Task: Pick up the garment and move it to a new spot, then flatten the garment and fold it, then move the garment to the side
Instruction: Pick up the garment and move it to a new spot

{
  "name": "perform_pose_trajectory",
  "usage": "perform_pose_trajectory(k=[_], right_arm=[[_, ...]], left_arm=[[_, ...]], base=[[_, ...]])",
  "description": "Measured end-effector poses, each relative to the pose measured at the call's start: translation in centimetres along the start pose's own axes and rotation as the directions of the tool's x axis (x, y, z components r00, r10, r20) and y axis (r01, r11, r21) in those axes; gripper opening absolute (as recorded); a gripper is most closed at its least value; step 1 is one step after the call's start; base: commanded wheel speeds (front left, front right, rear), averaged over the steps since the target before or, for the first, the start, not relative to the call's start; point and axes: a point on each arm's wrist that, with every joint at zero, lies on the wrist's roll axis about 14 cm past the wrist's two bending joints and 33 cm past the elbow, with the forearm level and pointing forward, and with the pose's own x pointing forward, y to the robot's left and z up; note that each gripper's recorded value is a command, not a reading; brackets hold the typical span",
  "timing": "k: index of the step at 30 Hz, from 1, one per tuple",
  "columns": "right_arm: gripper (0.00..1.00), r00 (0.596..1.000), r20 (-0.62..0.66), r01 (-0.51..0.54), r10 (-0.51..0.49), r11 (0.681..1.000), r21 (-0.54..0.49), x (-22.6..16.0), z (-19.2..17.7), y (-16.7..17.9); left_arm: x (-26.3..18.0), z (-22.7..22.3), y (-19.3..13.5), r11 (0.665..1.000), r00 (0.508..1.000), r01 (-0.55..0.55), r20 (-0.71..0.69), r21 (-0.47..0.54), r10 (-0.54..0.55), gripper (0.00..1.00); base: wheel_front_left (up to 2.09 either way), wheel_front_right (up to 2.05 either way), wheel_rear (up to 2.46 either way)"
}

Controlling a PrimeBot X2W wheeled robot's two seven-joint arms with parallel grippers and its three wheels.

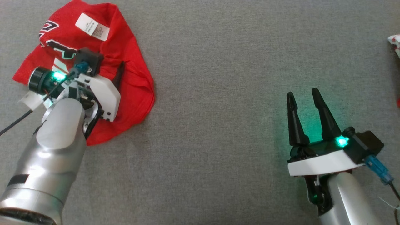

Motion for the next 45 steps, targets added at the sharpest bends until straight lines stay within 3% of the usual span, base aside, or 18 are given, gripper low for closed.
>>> perform_pose_trajectory(k=[6,7,9,18,25,31,39,45], right_arm=[[1.00,1.000,0.004,0.004,-0.004,1.000,0.003,0.0,0.2,-0.1],[1.00,1.000,0.007,0.004,-0.004,1.000,0.002,0.1,0.2,-0.1],[1.00,1.000,0.015,0.003,-0.003,1.000,-0.001,0.2,0.5,-0.2],[1.00,0.998,0.056,0.008,-0.008,1.000,0.010,-0.3,2.2,0.0],[1.00,0.992,0.122,0.019,-0.022,1.000,0.021,-1.7,4.8,0.1],[1.00,0.986,0.148,0.066,-0.072,0.997,0.045,-3.6,5.7,-1.1],[1.00,0.970,0.168,0.163,-0.175,0.983,0.081,-5.7,6.5,-3.9],[1.00,0.954,0.175,0.230,-0.245,0.968,0.104,-6.8,6.8,-6.0]], left_arm=[[0.3,0.0,0.2,1.000,1.000,-0.004,-0.003,0.031,0.004,1.00],[0.4,0.0,0.2,0.999,1.000,-0.004,-0.004,0.032,0.004,0.43],[0.5,0.3,0.1,0.999,1.000,-0.002,0.007,0.038,0.002,0.00],[-0.8,5.6,0.1,0.999,0.976,-0.011,0.220,0.045,0.001,0.00],[-4.0,13.7,-1.4,0.997,0.891,0.010,0.452,0.078,-0.045,0.00],[-6.9,22.0,-5.5,0.981,0.774,0.087,0.609,0.172,-0.175,0.00],[-8.2,27.6,-12.9,0.918,0.660,0.183,0.648,0.352,-0.380,0.00],[-6.3,28.4,-17.4,0.871,0.638,0.262,0.602,0.416,-0.480,0.00]], base=[[0.00,0.00,0.00],[0.00,0.00,0.00],[0.00,0.00,0.00],[0.00,0.00,0.00],[0.00,0.00,0.00],[0.00,0.00,0.00],[0.00,0.00,0.00],[0.00,0.00,0.00]])
